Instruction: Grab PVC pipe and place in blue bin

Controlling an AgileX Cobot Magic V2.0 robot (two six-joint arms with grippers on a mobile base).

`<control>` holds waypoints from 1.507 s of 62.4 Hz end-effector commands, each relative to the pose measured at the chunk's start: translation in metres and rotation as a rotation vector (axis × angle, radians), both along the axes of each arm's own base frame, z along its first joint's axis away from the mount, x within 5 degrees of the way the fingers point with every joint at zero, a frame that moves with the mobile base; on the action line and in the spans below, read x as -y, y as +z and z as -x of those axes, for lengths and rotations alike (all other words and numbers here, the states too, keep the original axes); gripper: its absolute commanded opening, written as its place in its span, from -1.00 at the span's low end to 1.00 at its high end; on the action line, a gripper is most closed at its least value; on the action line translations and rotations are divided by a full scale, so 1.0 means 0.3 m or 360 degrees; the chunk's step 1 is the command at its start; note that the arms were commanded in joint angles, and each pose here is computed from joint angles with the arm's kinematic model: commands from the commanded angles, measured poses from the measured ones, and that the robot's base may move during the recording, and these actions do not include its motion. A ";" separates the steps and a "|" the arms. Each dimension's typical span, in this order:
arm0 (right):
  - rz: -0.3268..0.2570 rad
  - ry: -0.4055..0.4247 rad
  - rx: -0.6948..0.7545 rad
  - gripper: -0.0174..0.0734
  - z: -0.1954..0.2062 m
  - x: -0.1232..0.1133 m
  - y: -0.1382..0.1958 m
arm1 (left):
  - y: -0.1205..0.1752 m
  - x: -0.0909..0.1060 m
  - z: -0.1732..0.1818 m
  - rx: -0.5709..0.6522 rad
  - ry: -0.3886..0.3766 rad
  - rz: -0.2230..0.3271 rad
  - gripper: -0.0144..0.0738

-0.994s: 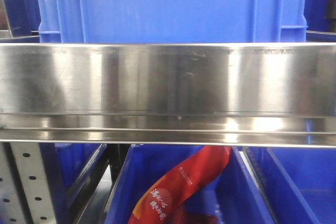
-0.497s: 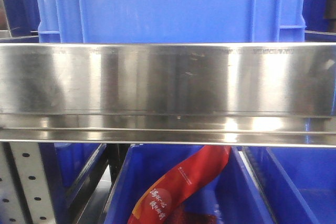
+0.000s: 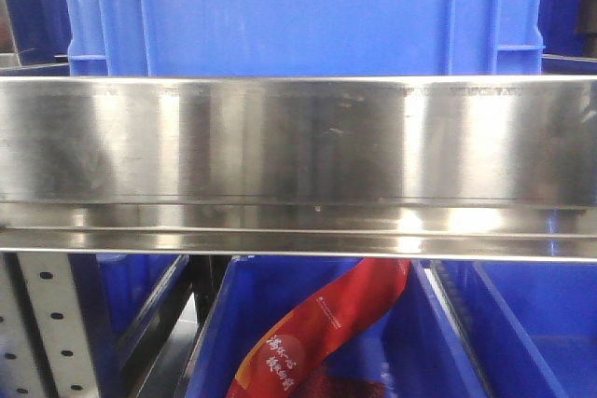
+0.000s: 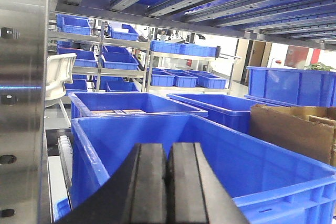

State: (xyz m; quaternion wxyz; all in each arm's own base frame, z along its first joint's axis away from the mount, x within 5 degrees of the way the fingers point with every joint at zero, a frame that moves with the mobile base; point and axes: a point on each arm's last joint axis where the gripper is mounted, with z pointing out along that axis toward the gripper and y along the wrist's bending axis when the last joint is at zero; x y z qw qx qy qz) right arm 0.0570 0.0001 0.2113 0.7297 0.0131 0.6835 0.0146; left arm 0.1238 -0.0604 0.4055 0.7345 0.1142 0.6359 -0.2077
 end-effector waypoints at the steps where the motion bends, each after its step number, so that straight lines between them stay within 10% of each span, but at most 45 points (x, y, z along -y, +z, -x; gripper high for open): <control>1: 0.0023 -0.0015 0.0084 -0.99 0.004 0.002 0.016 | 0.001 -0.002 -0.001 0.0011 0.0007 0.0022 -0.93; 94: 0.0023 -0.0015 0.0084 -0.99 0.004 0.002 0.016 | -0.004 -0.002 0.000 -0.0005 0.0004 0.0013 -0.93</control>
